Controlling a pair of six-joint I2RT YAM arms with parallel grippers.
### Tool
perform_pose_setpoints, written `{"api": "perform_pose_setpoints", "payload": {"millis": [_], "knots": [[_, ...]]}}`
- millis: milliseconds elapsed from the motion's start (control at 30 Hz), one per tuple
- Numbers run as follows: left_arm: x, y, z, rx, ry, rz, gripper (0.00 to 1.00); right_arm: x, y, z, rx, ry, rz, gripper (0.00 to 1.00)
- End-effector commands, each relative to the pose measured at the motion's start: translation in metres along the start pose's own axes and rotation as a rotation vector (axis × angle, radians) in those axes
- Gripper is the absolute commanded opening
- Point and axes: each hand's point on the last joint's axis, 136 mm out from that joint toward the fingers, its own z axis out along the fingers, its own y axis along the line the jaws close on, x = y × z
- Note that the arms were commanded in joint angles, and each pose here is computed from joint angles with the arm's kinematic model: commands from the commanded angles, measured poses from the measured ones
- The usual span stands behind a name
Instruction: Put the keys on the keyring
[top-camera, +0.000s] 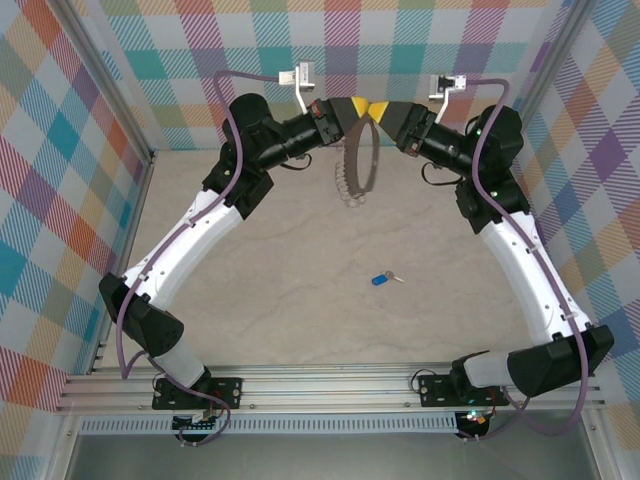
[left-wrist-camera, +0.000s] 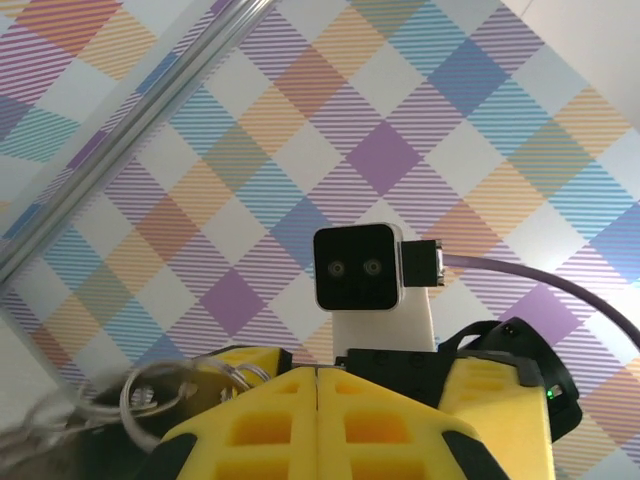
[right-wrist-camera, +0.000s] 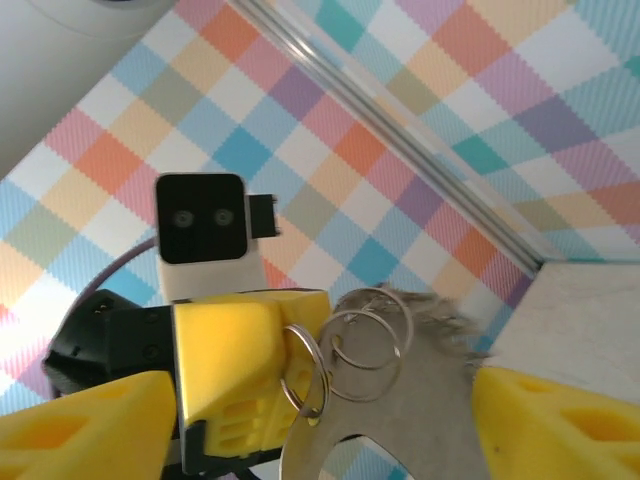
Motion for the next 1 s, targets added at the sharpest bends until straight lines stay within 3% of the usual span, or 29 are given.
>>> {"api": "perform_pose_setpoints", "payload": {"millis": [0,67,367,733,967], "knots": [[-0.007,-0.027,-0.012,0.018,-0.009,0.115,0.0,-0.001,-0.01,-0.02,0.137,-0.026,-0.002,0.92],[-0.005,-0.026,-0.015,0.001,0.004,0.156,0.0,0.005,-0.027,-0.029,0.245,-0.013,0.022,0.99],[0.001,-0.023,-0.022,-0.045,0.046,0.317,0.0,0.024,-0.069,-0.057,0.501,0.032,-0.002,1.0],[0.007,-0.011,-0.039,-0.141,0.084,0.543,0.0,0.016,-0.078,-0.082,0.57,-0.093,-0.122,0.99],[0.008,-0.008,-0.044,-0.162,0.085,0.595,0.0,0.005,-0.058,-0.081,0.537,-0.084,-0.25,1.0]]}}
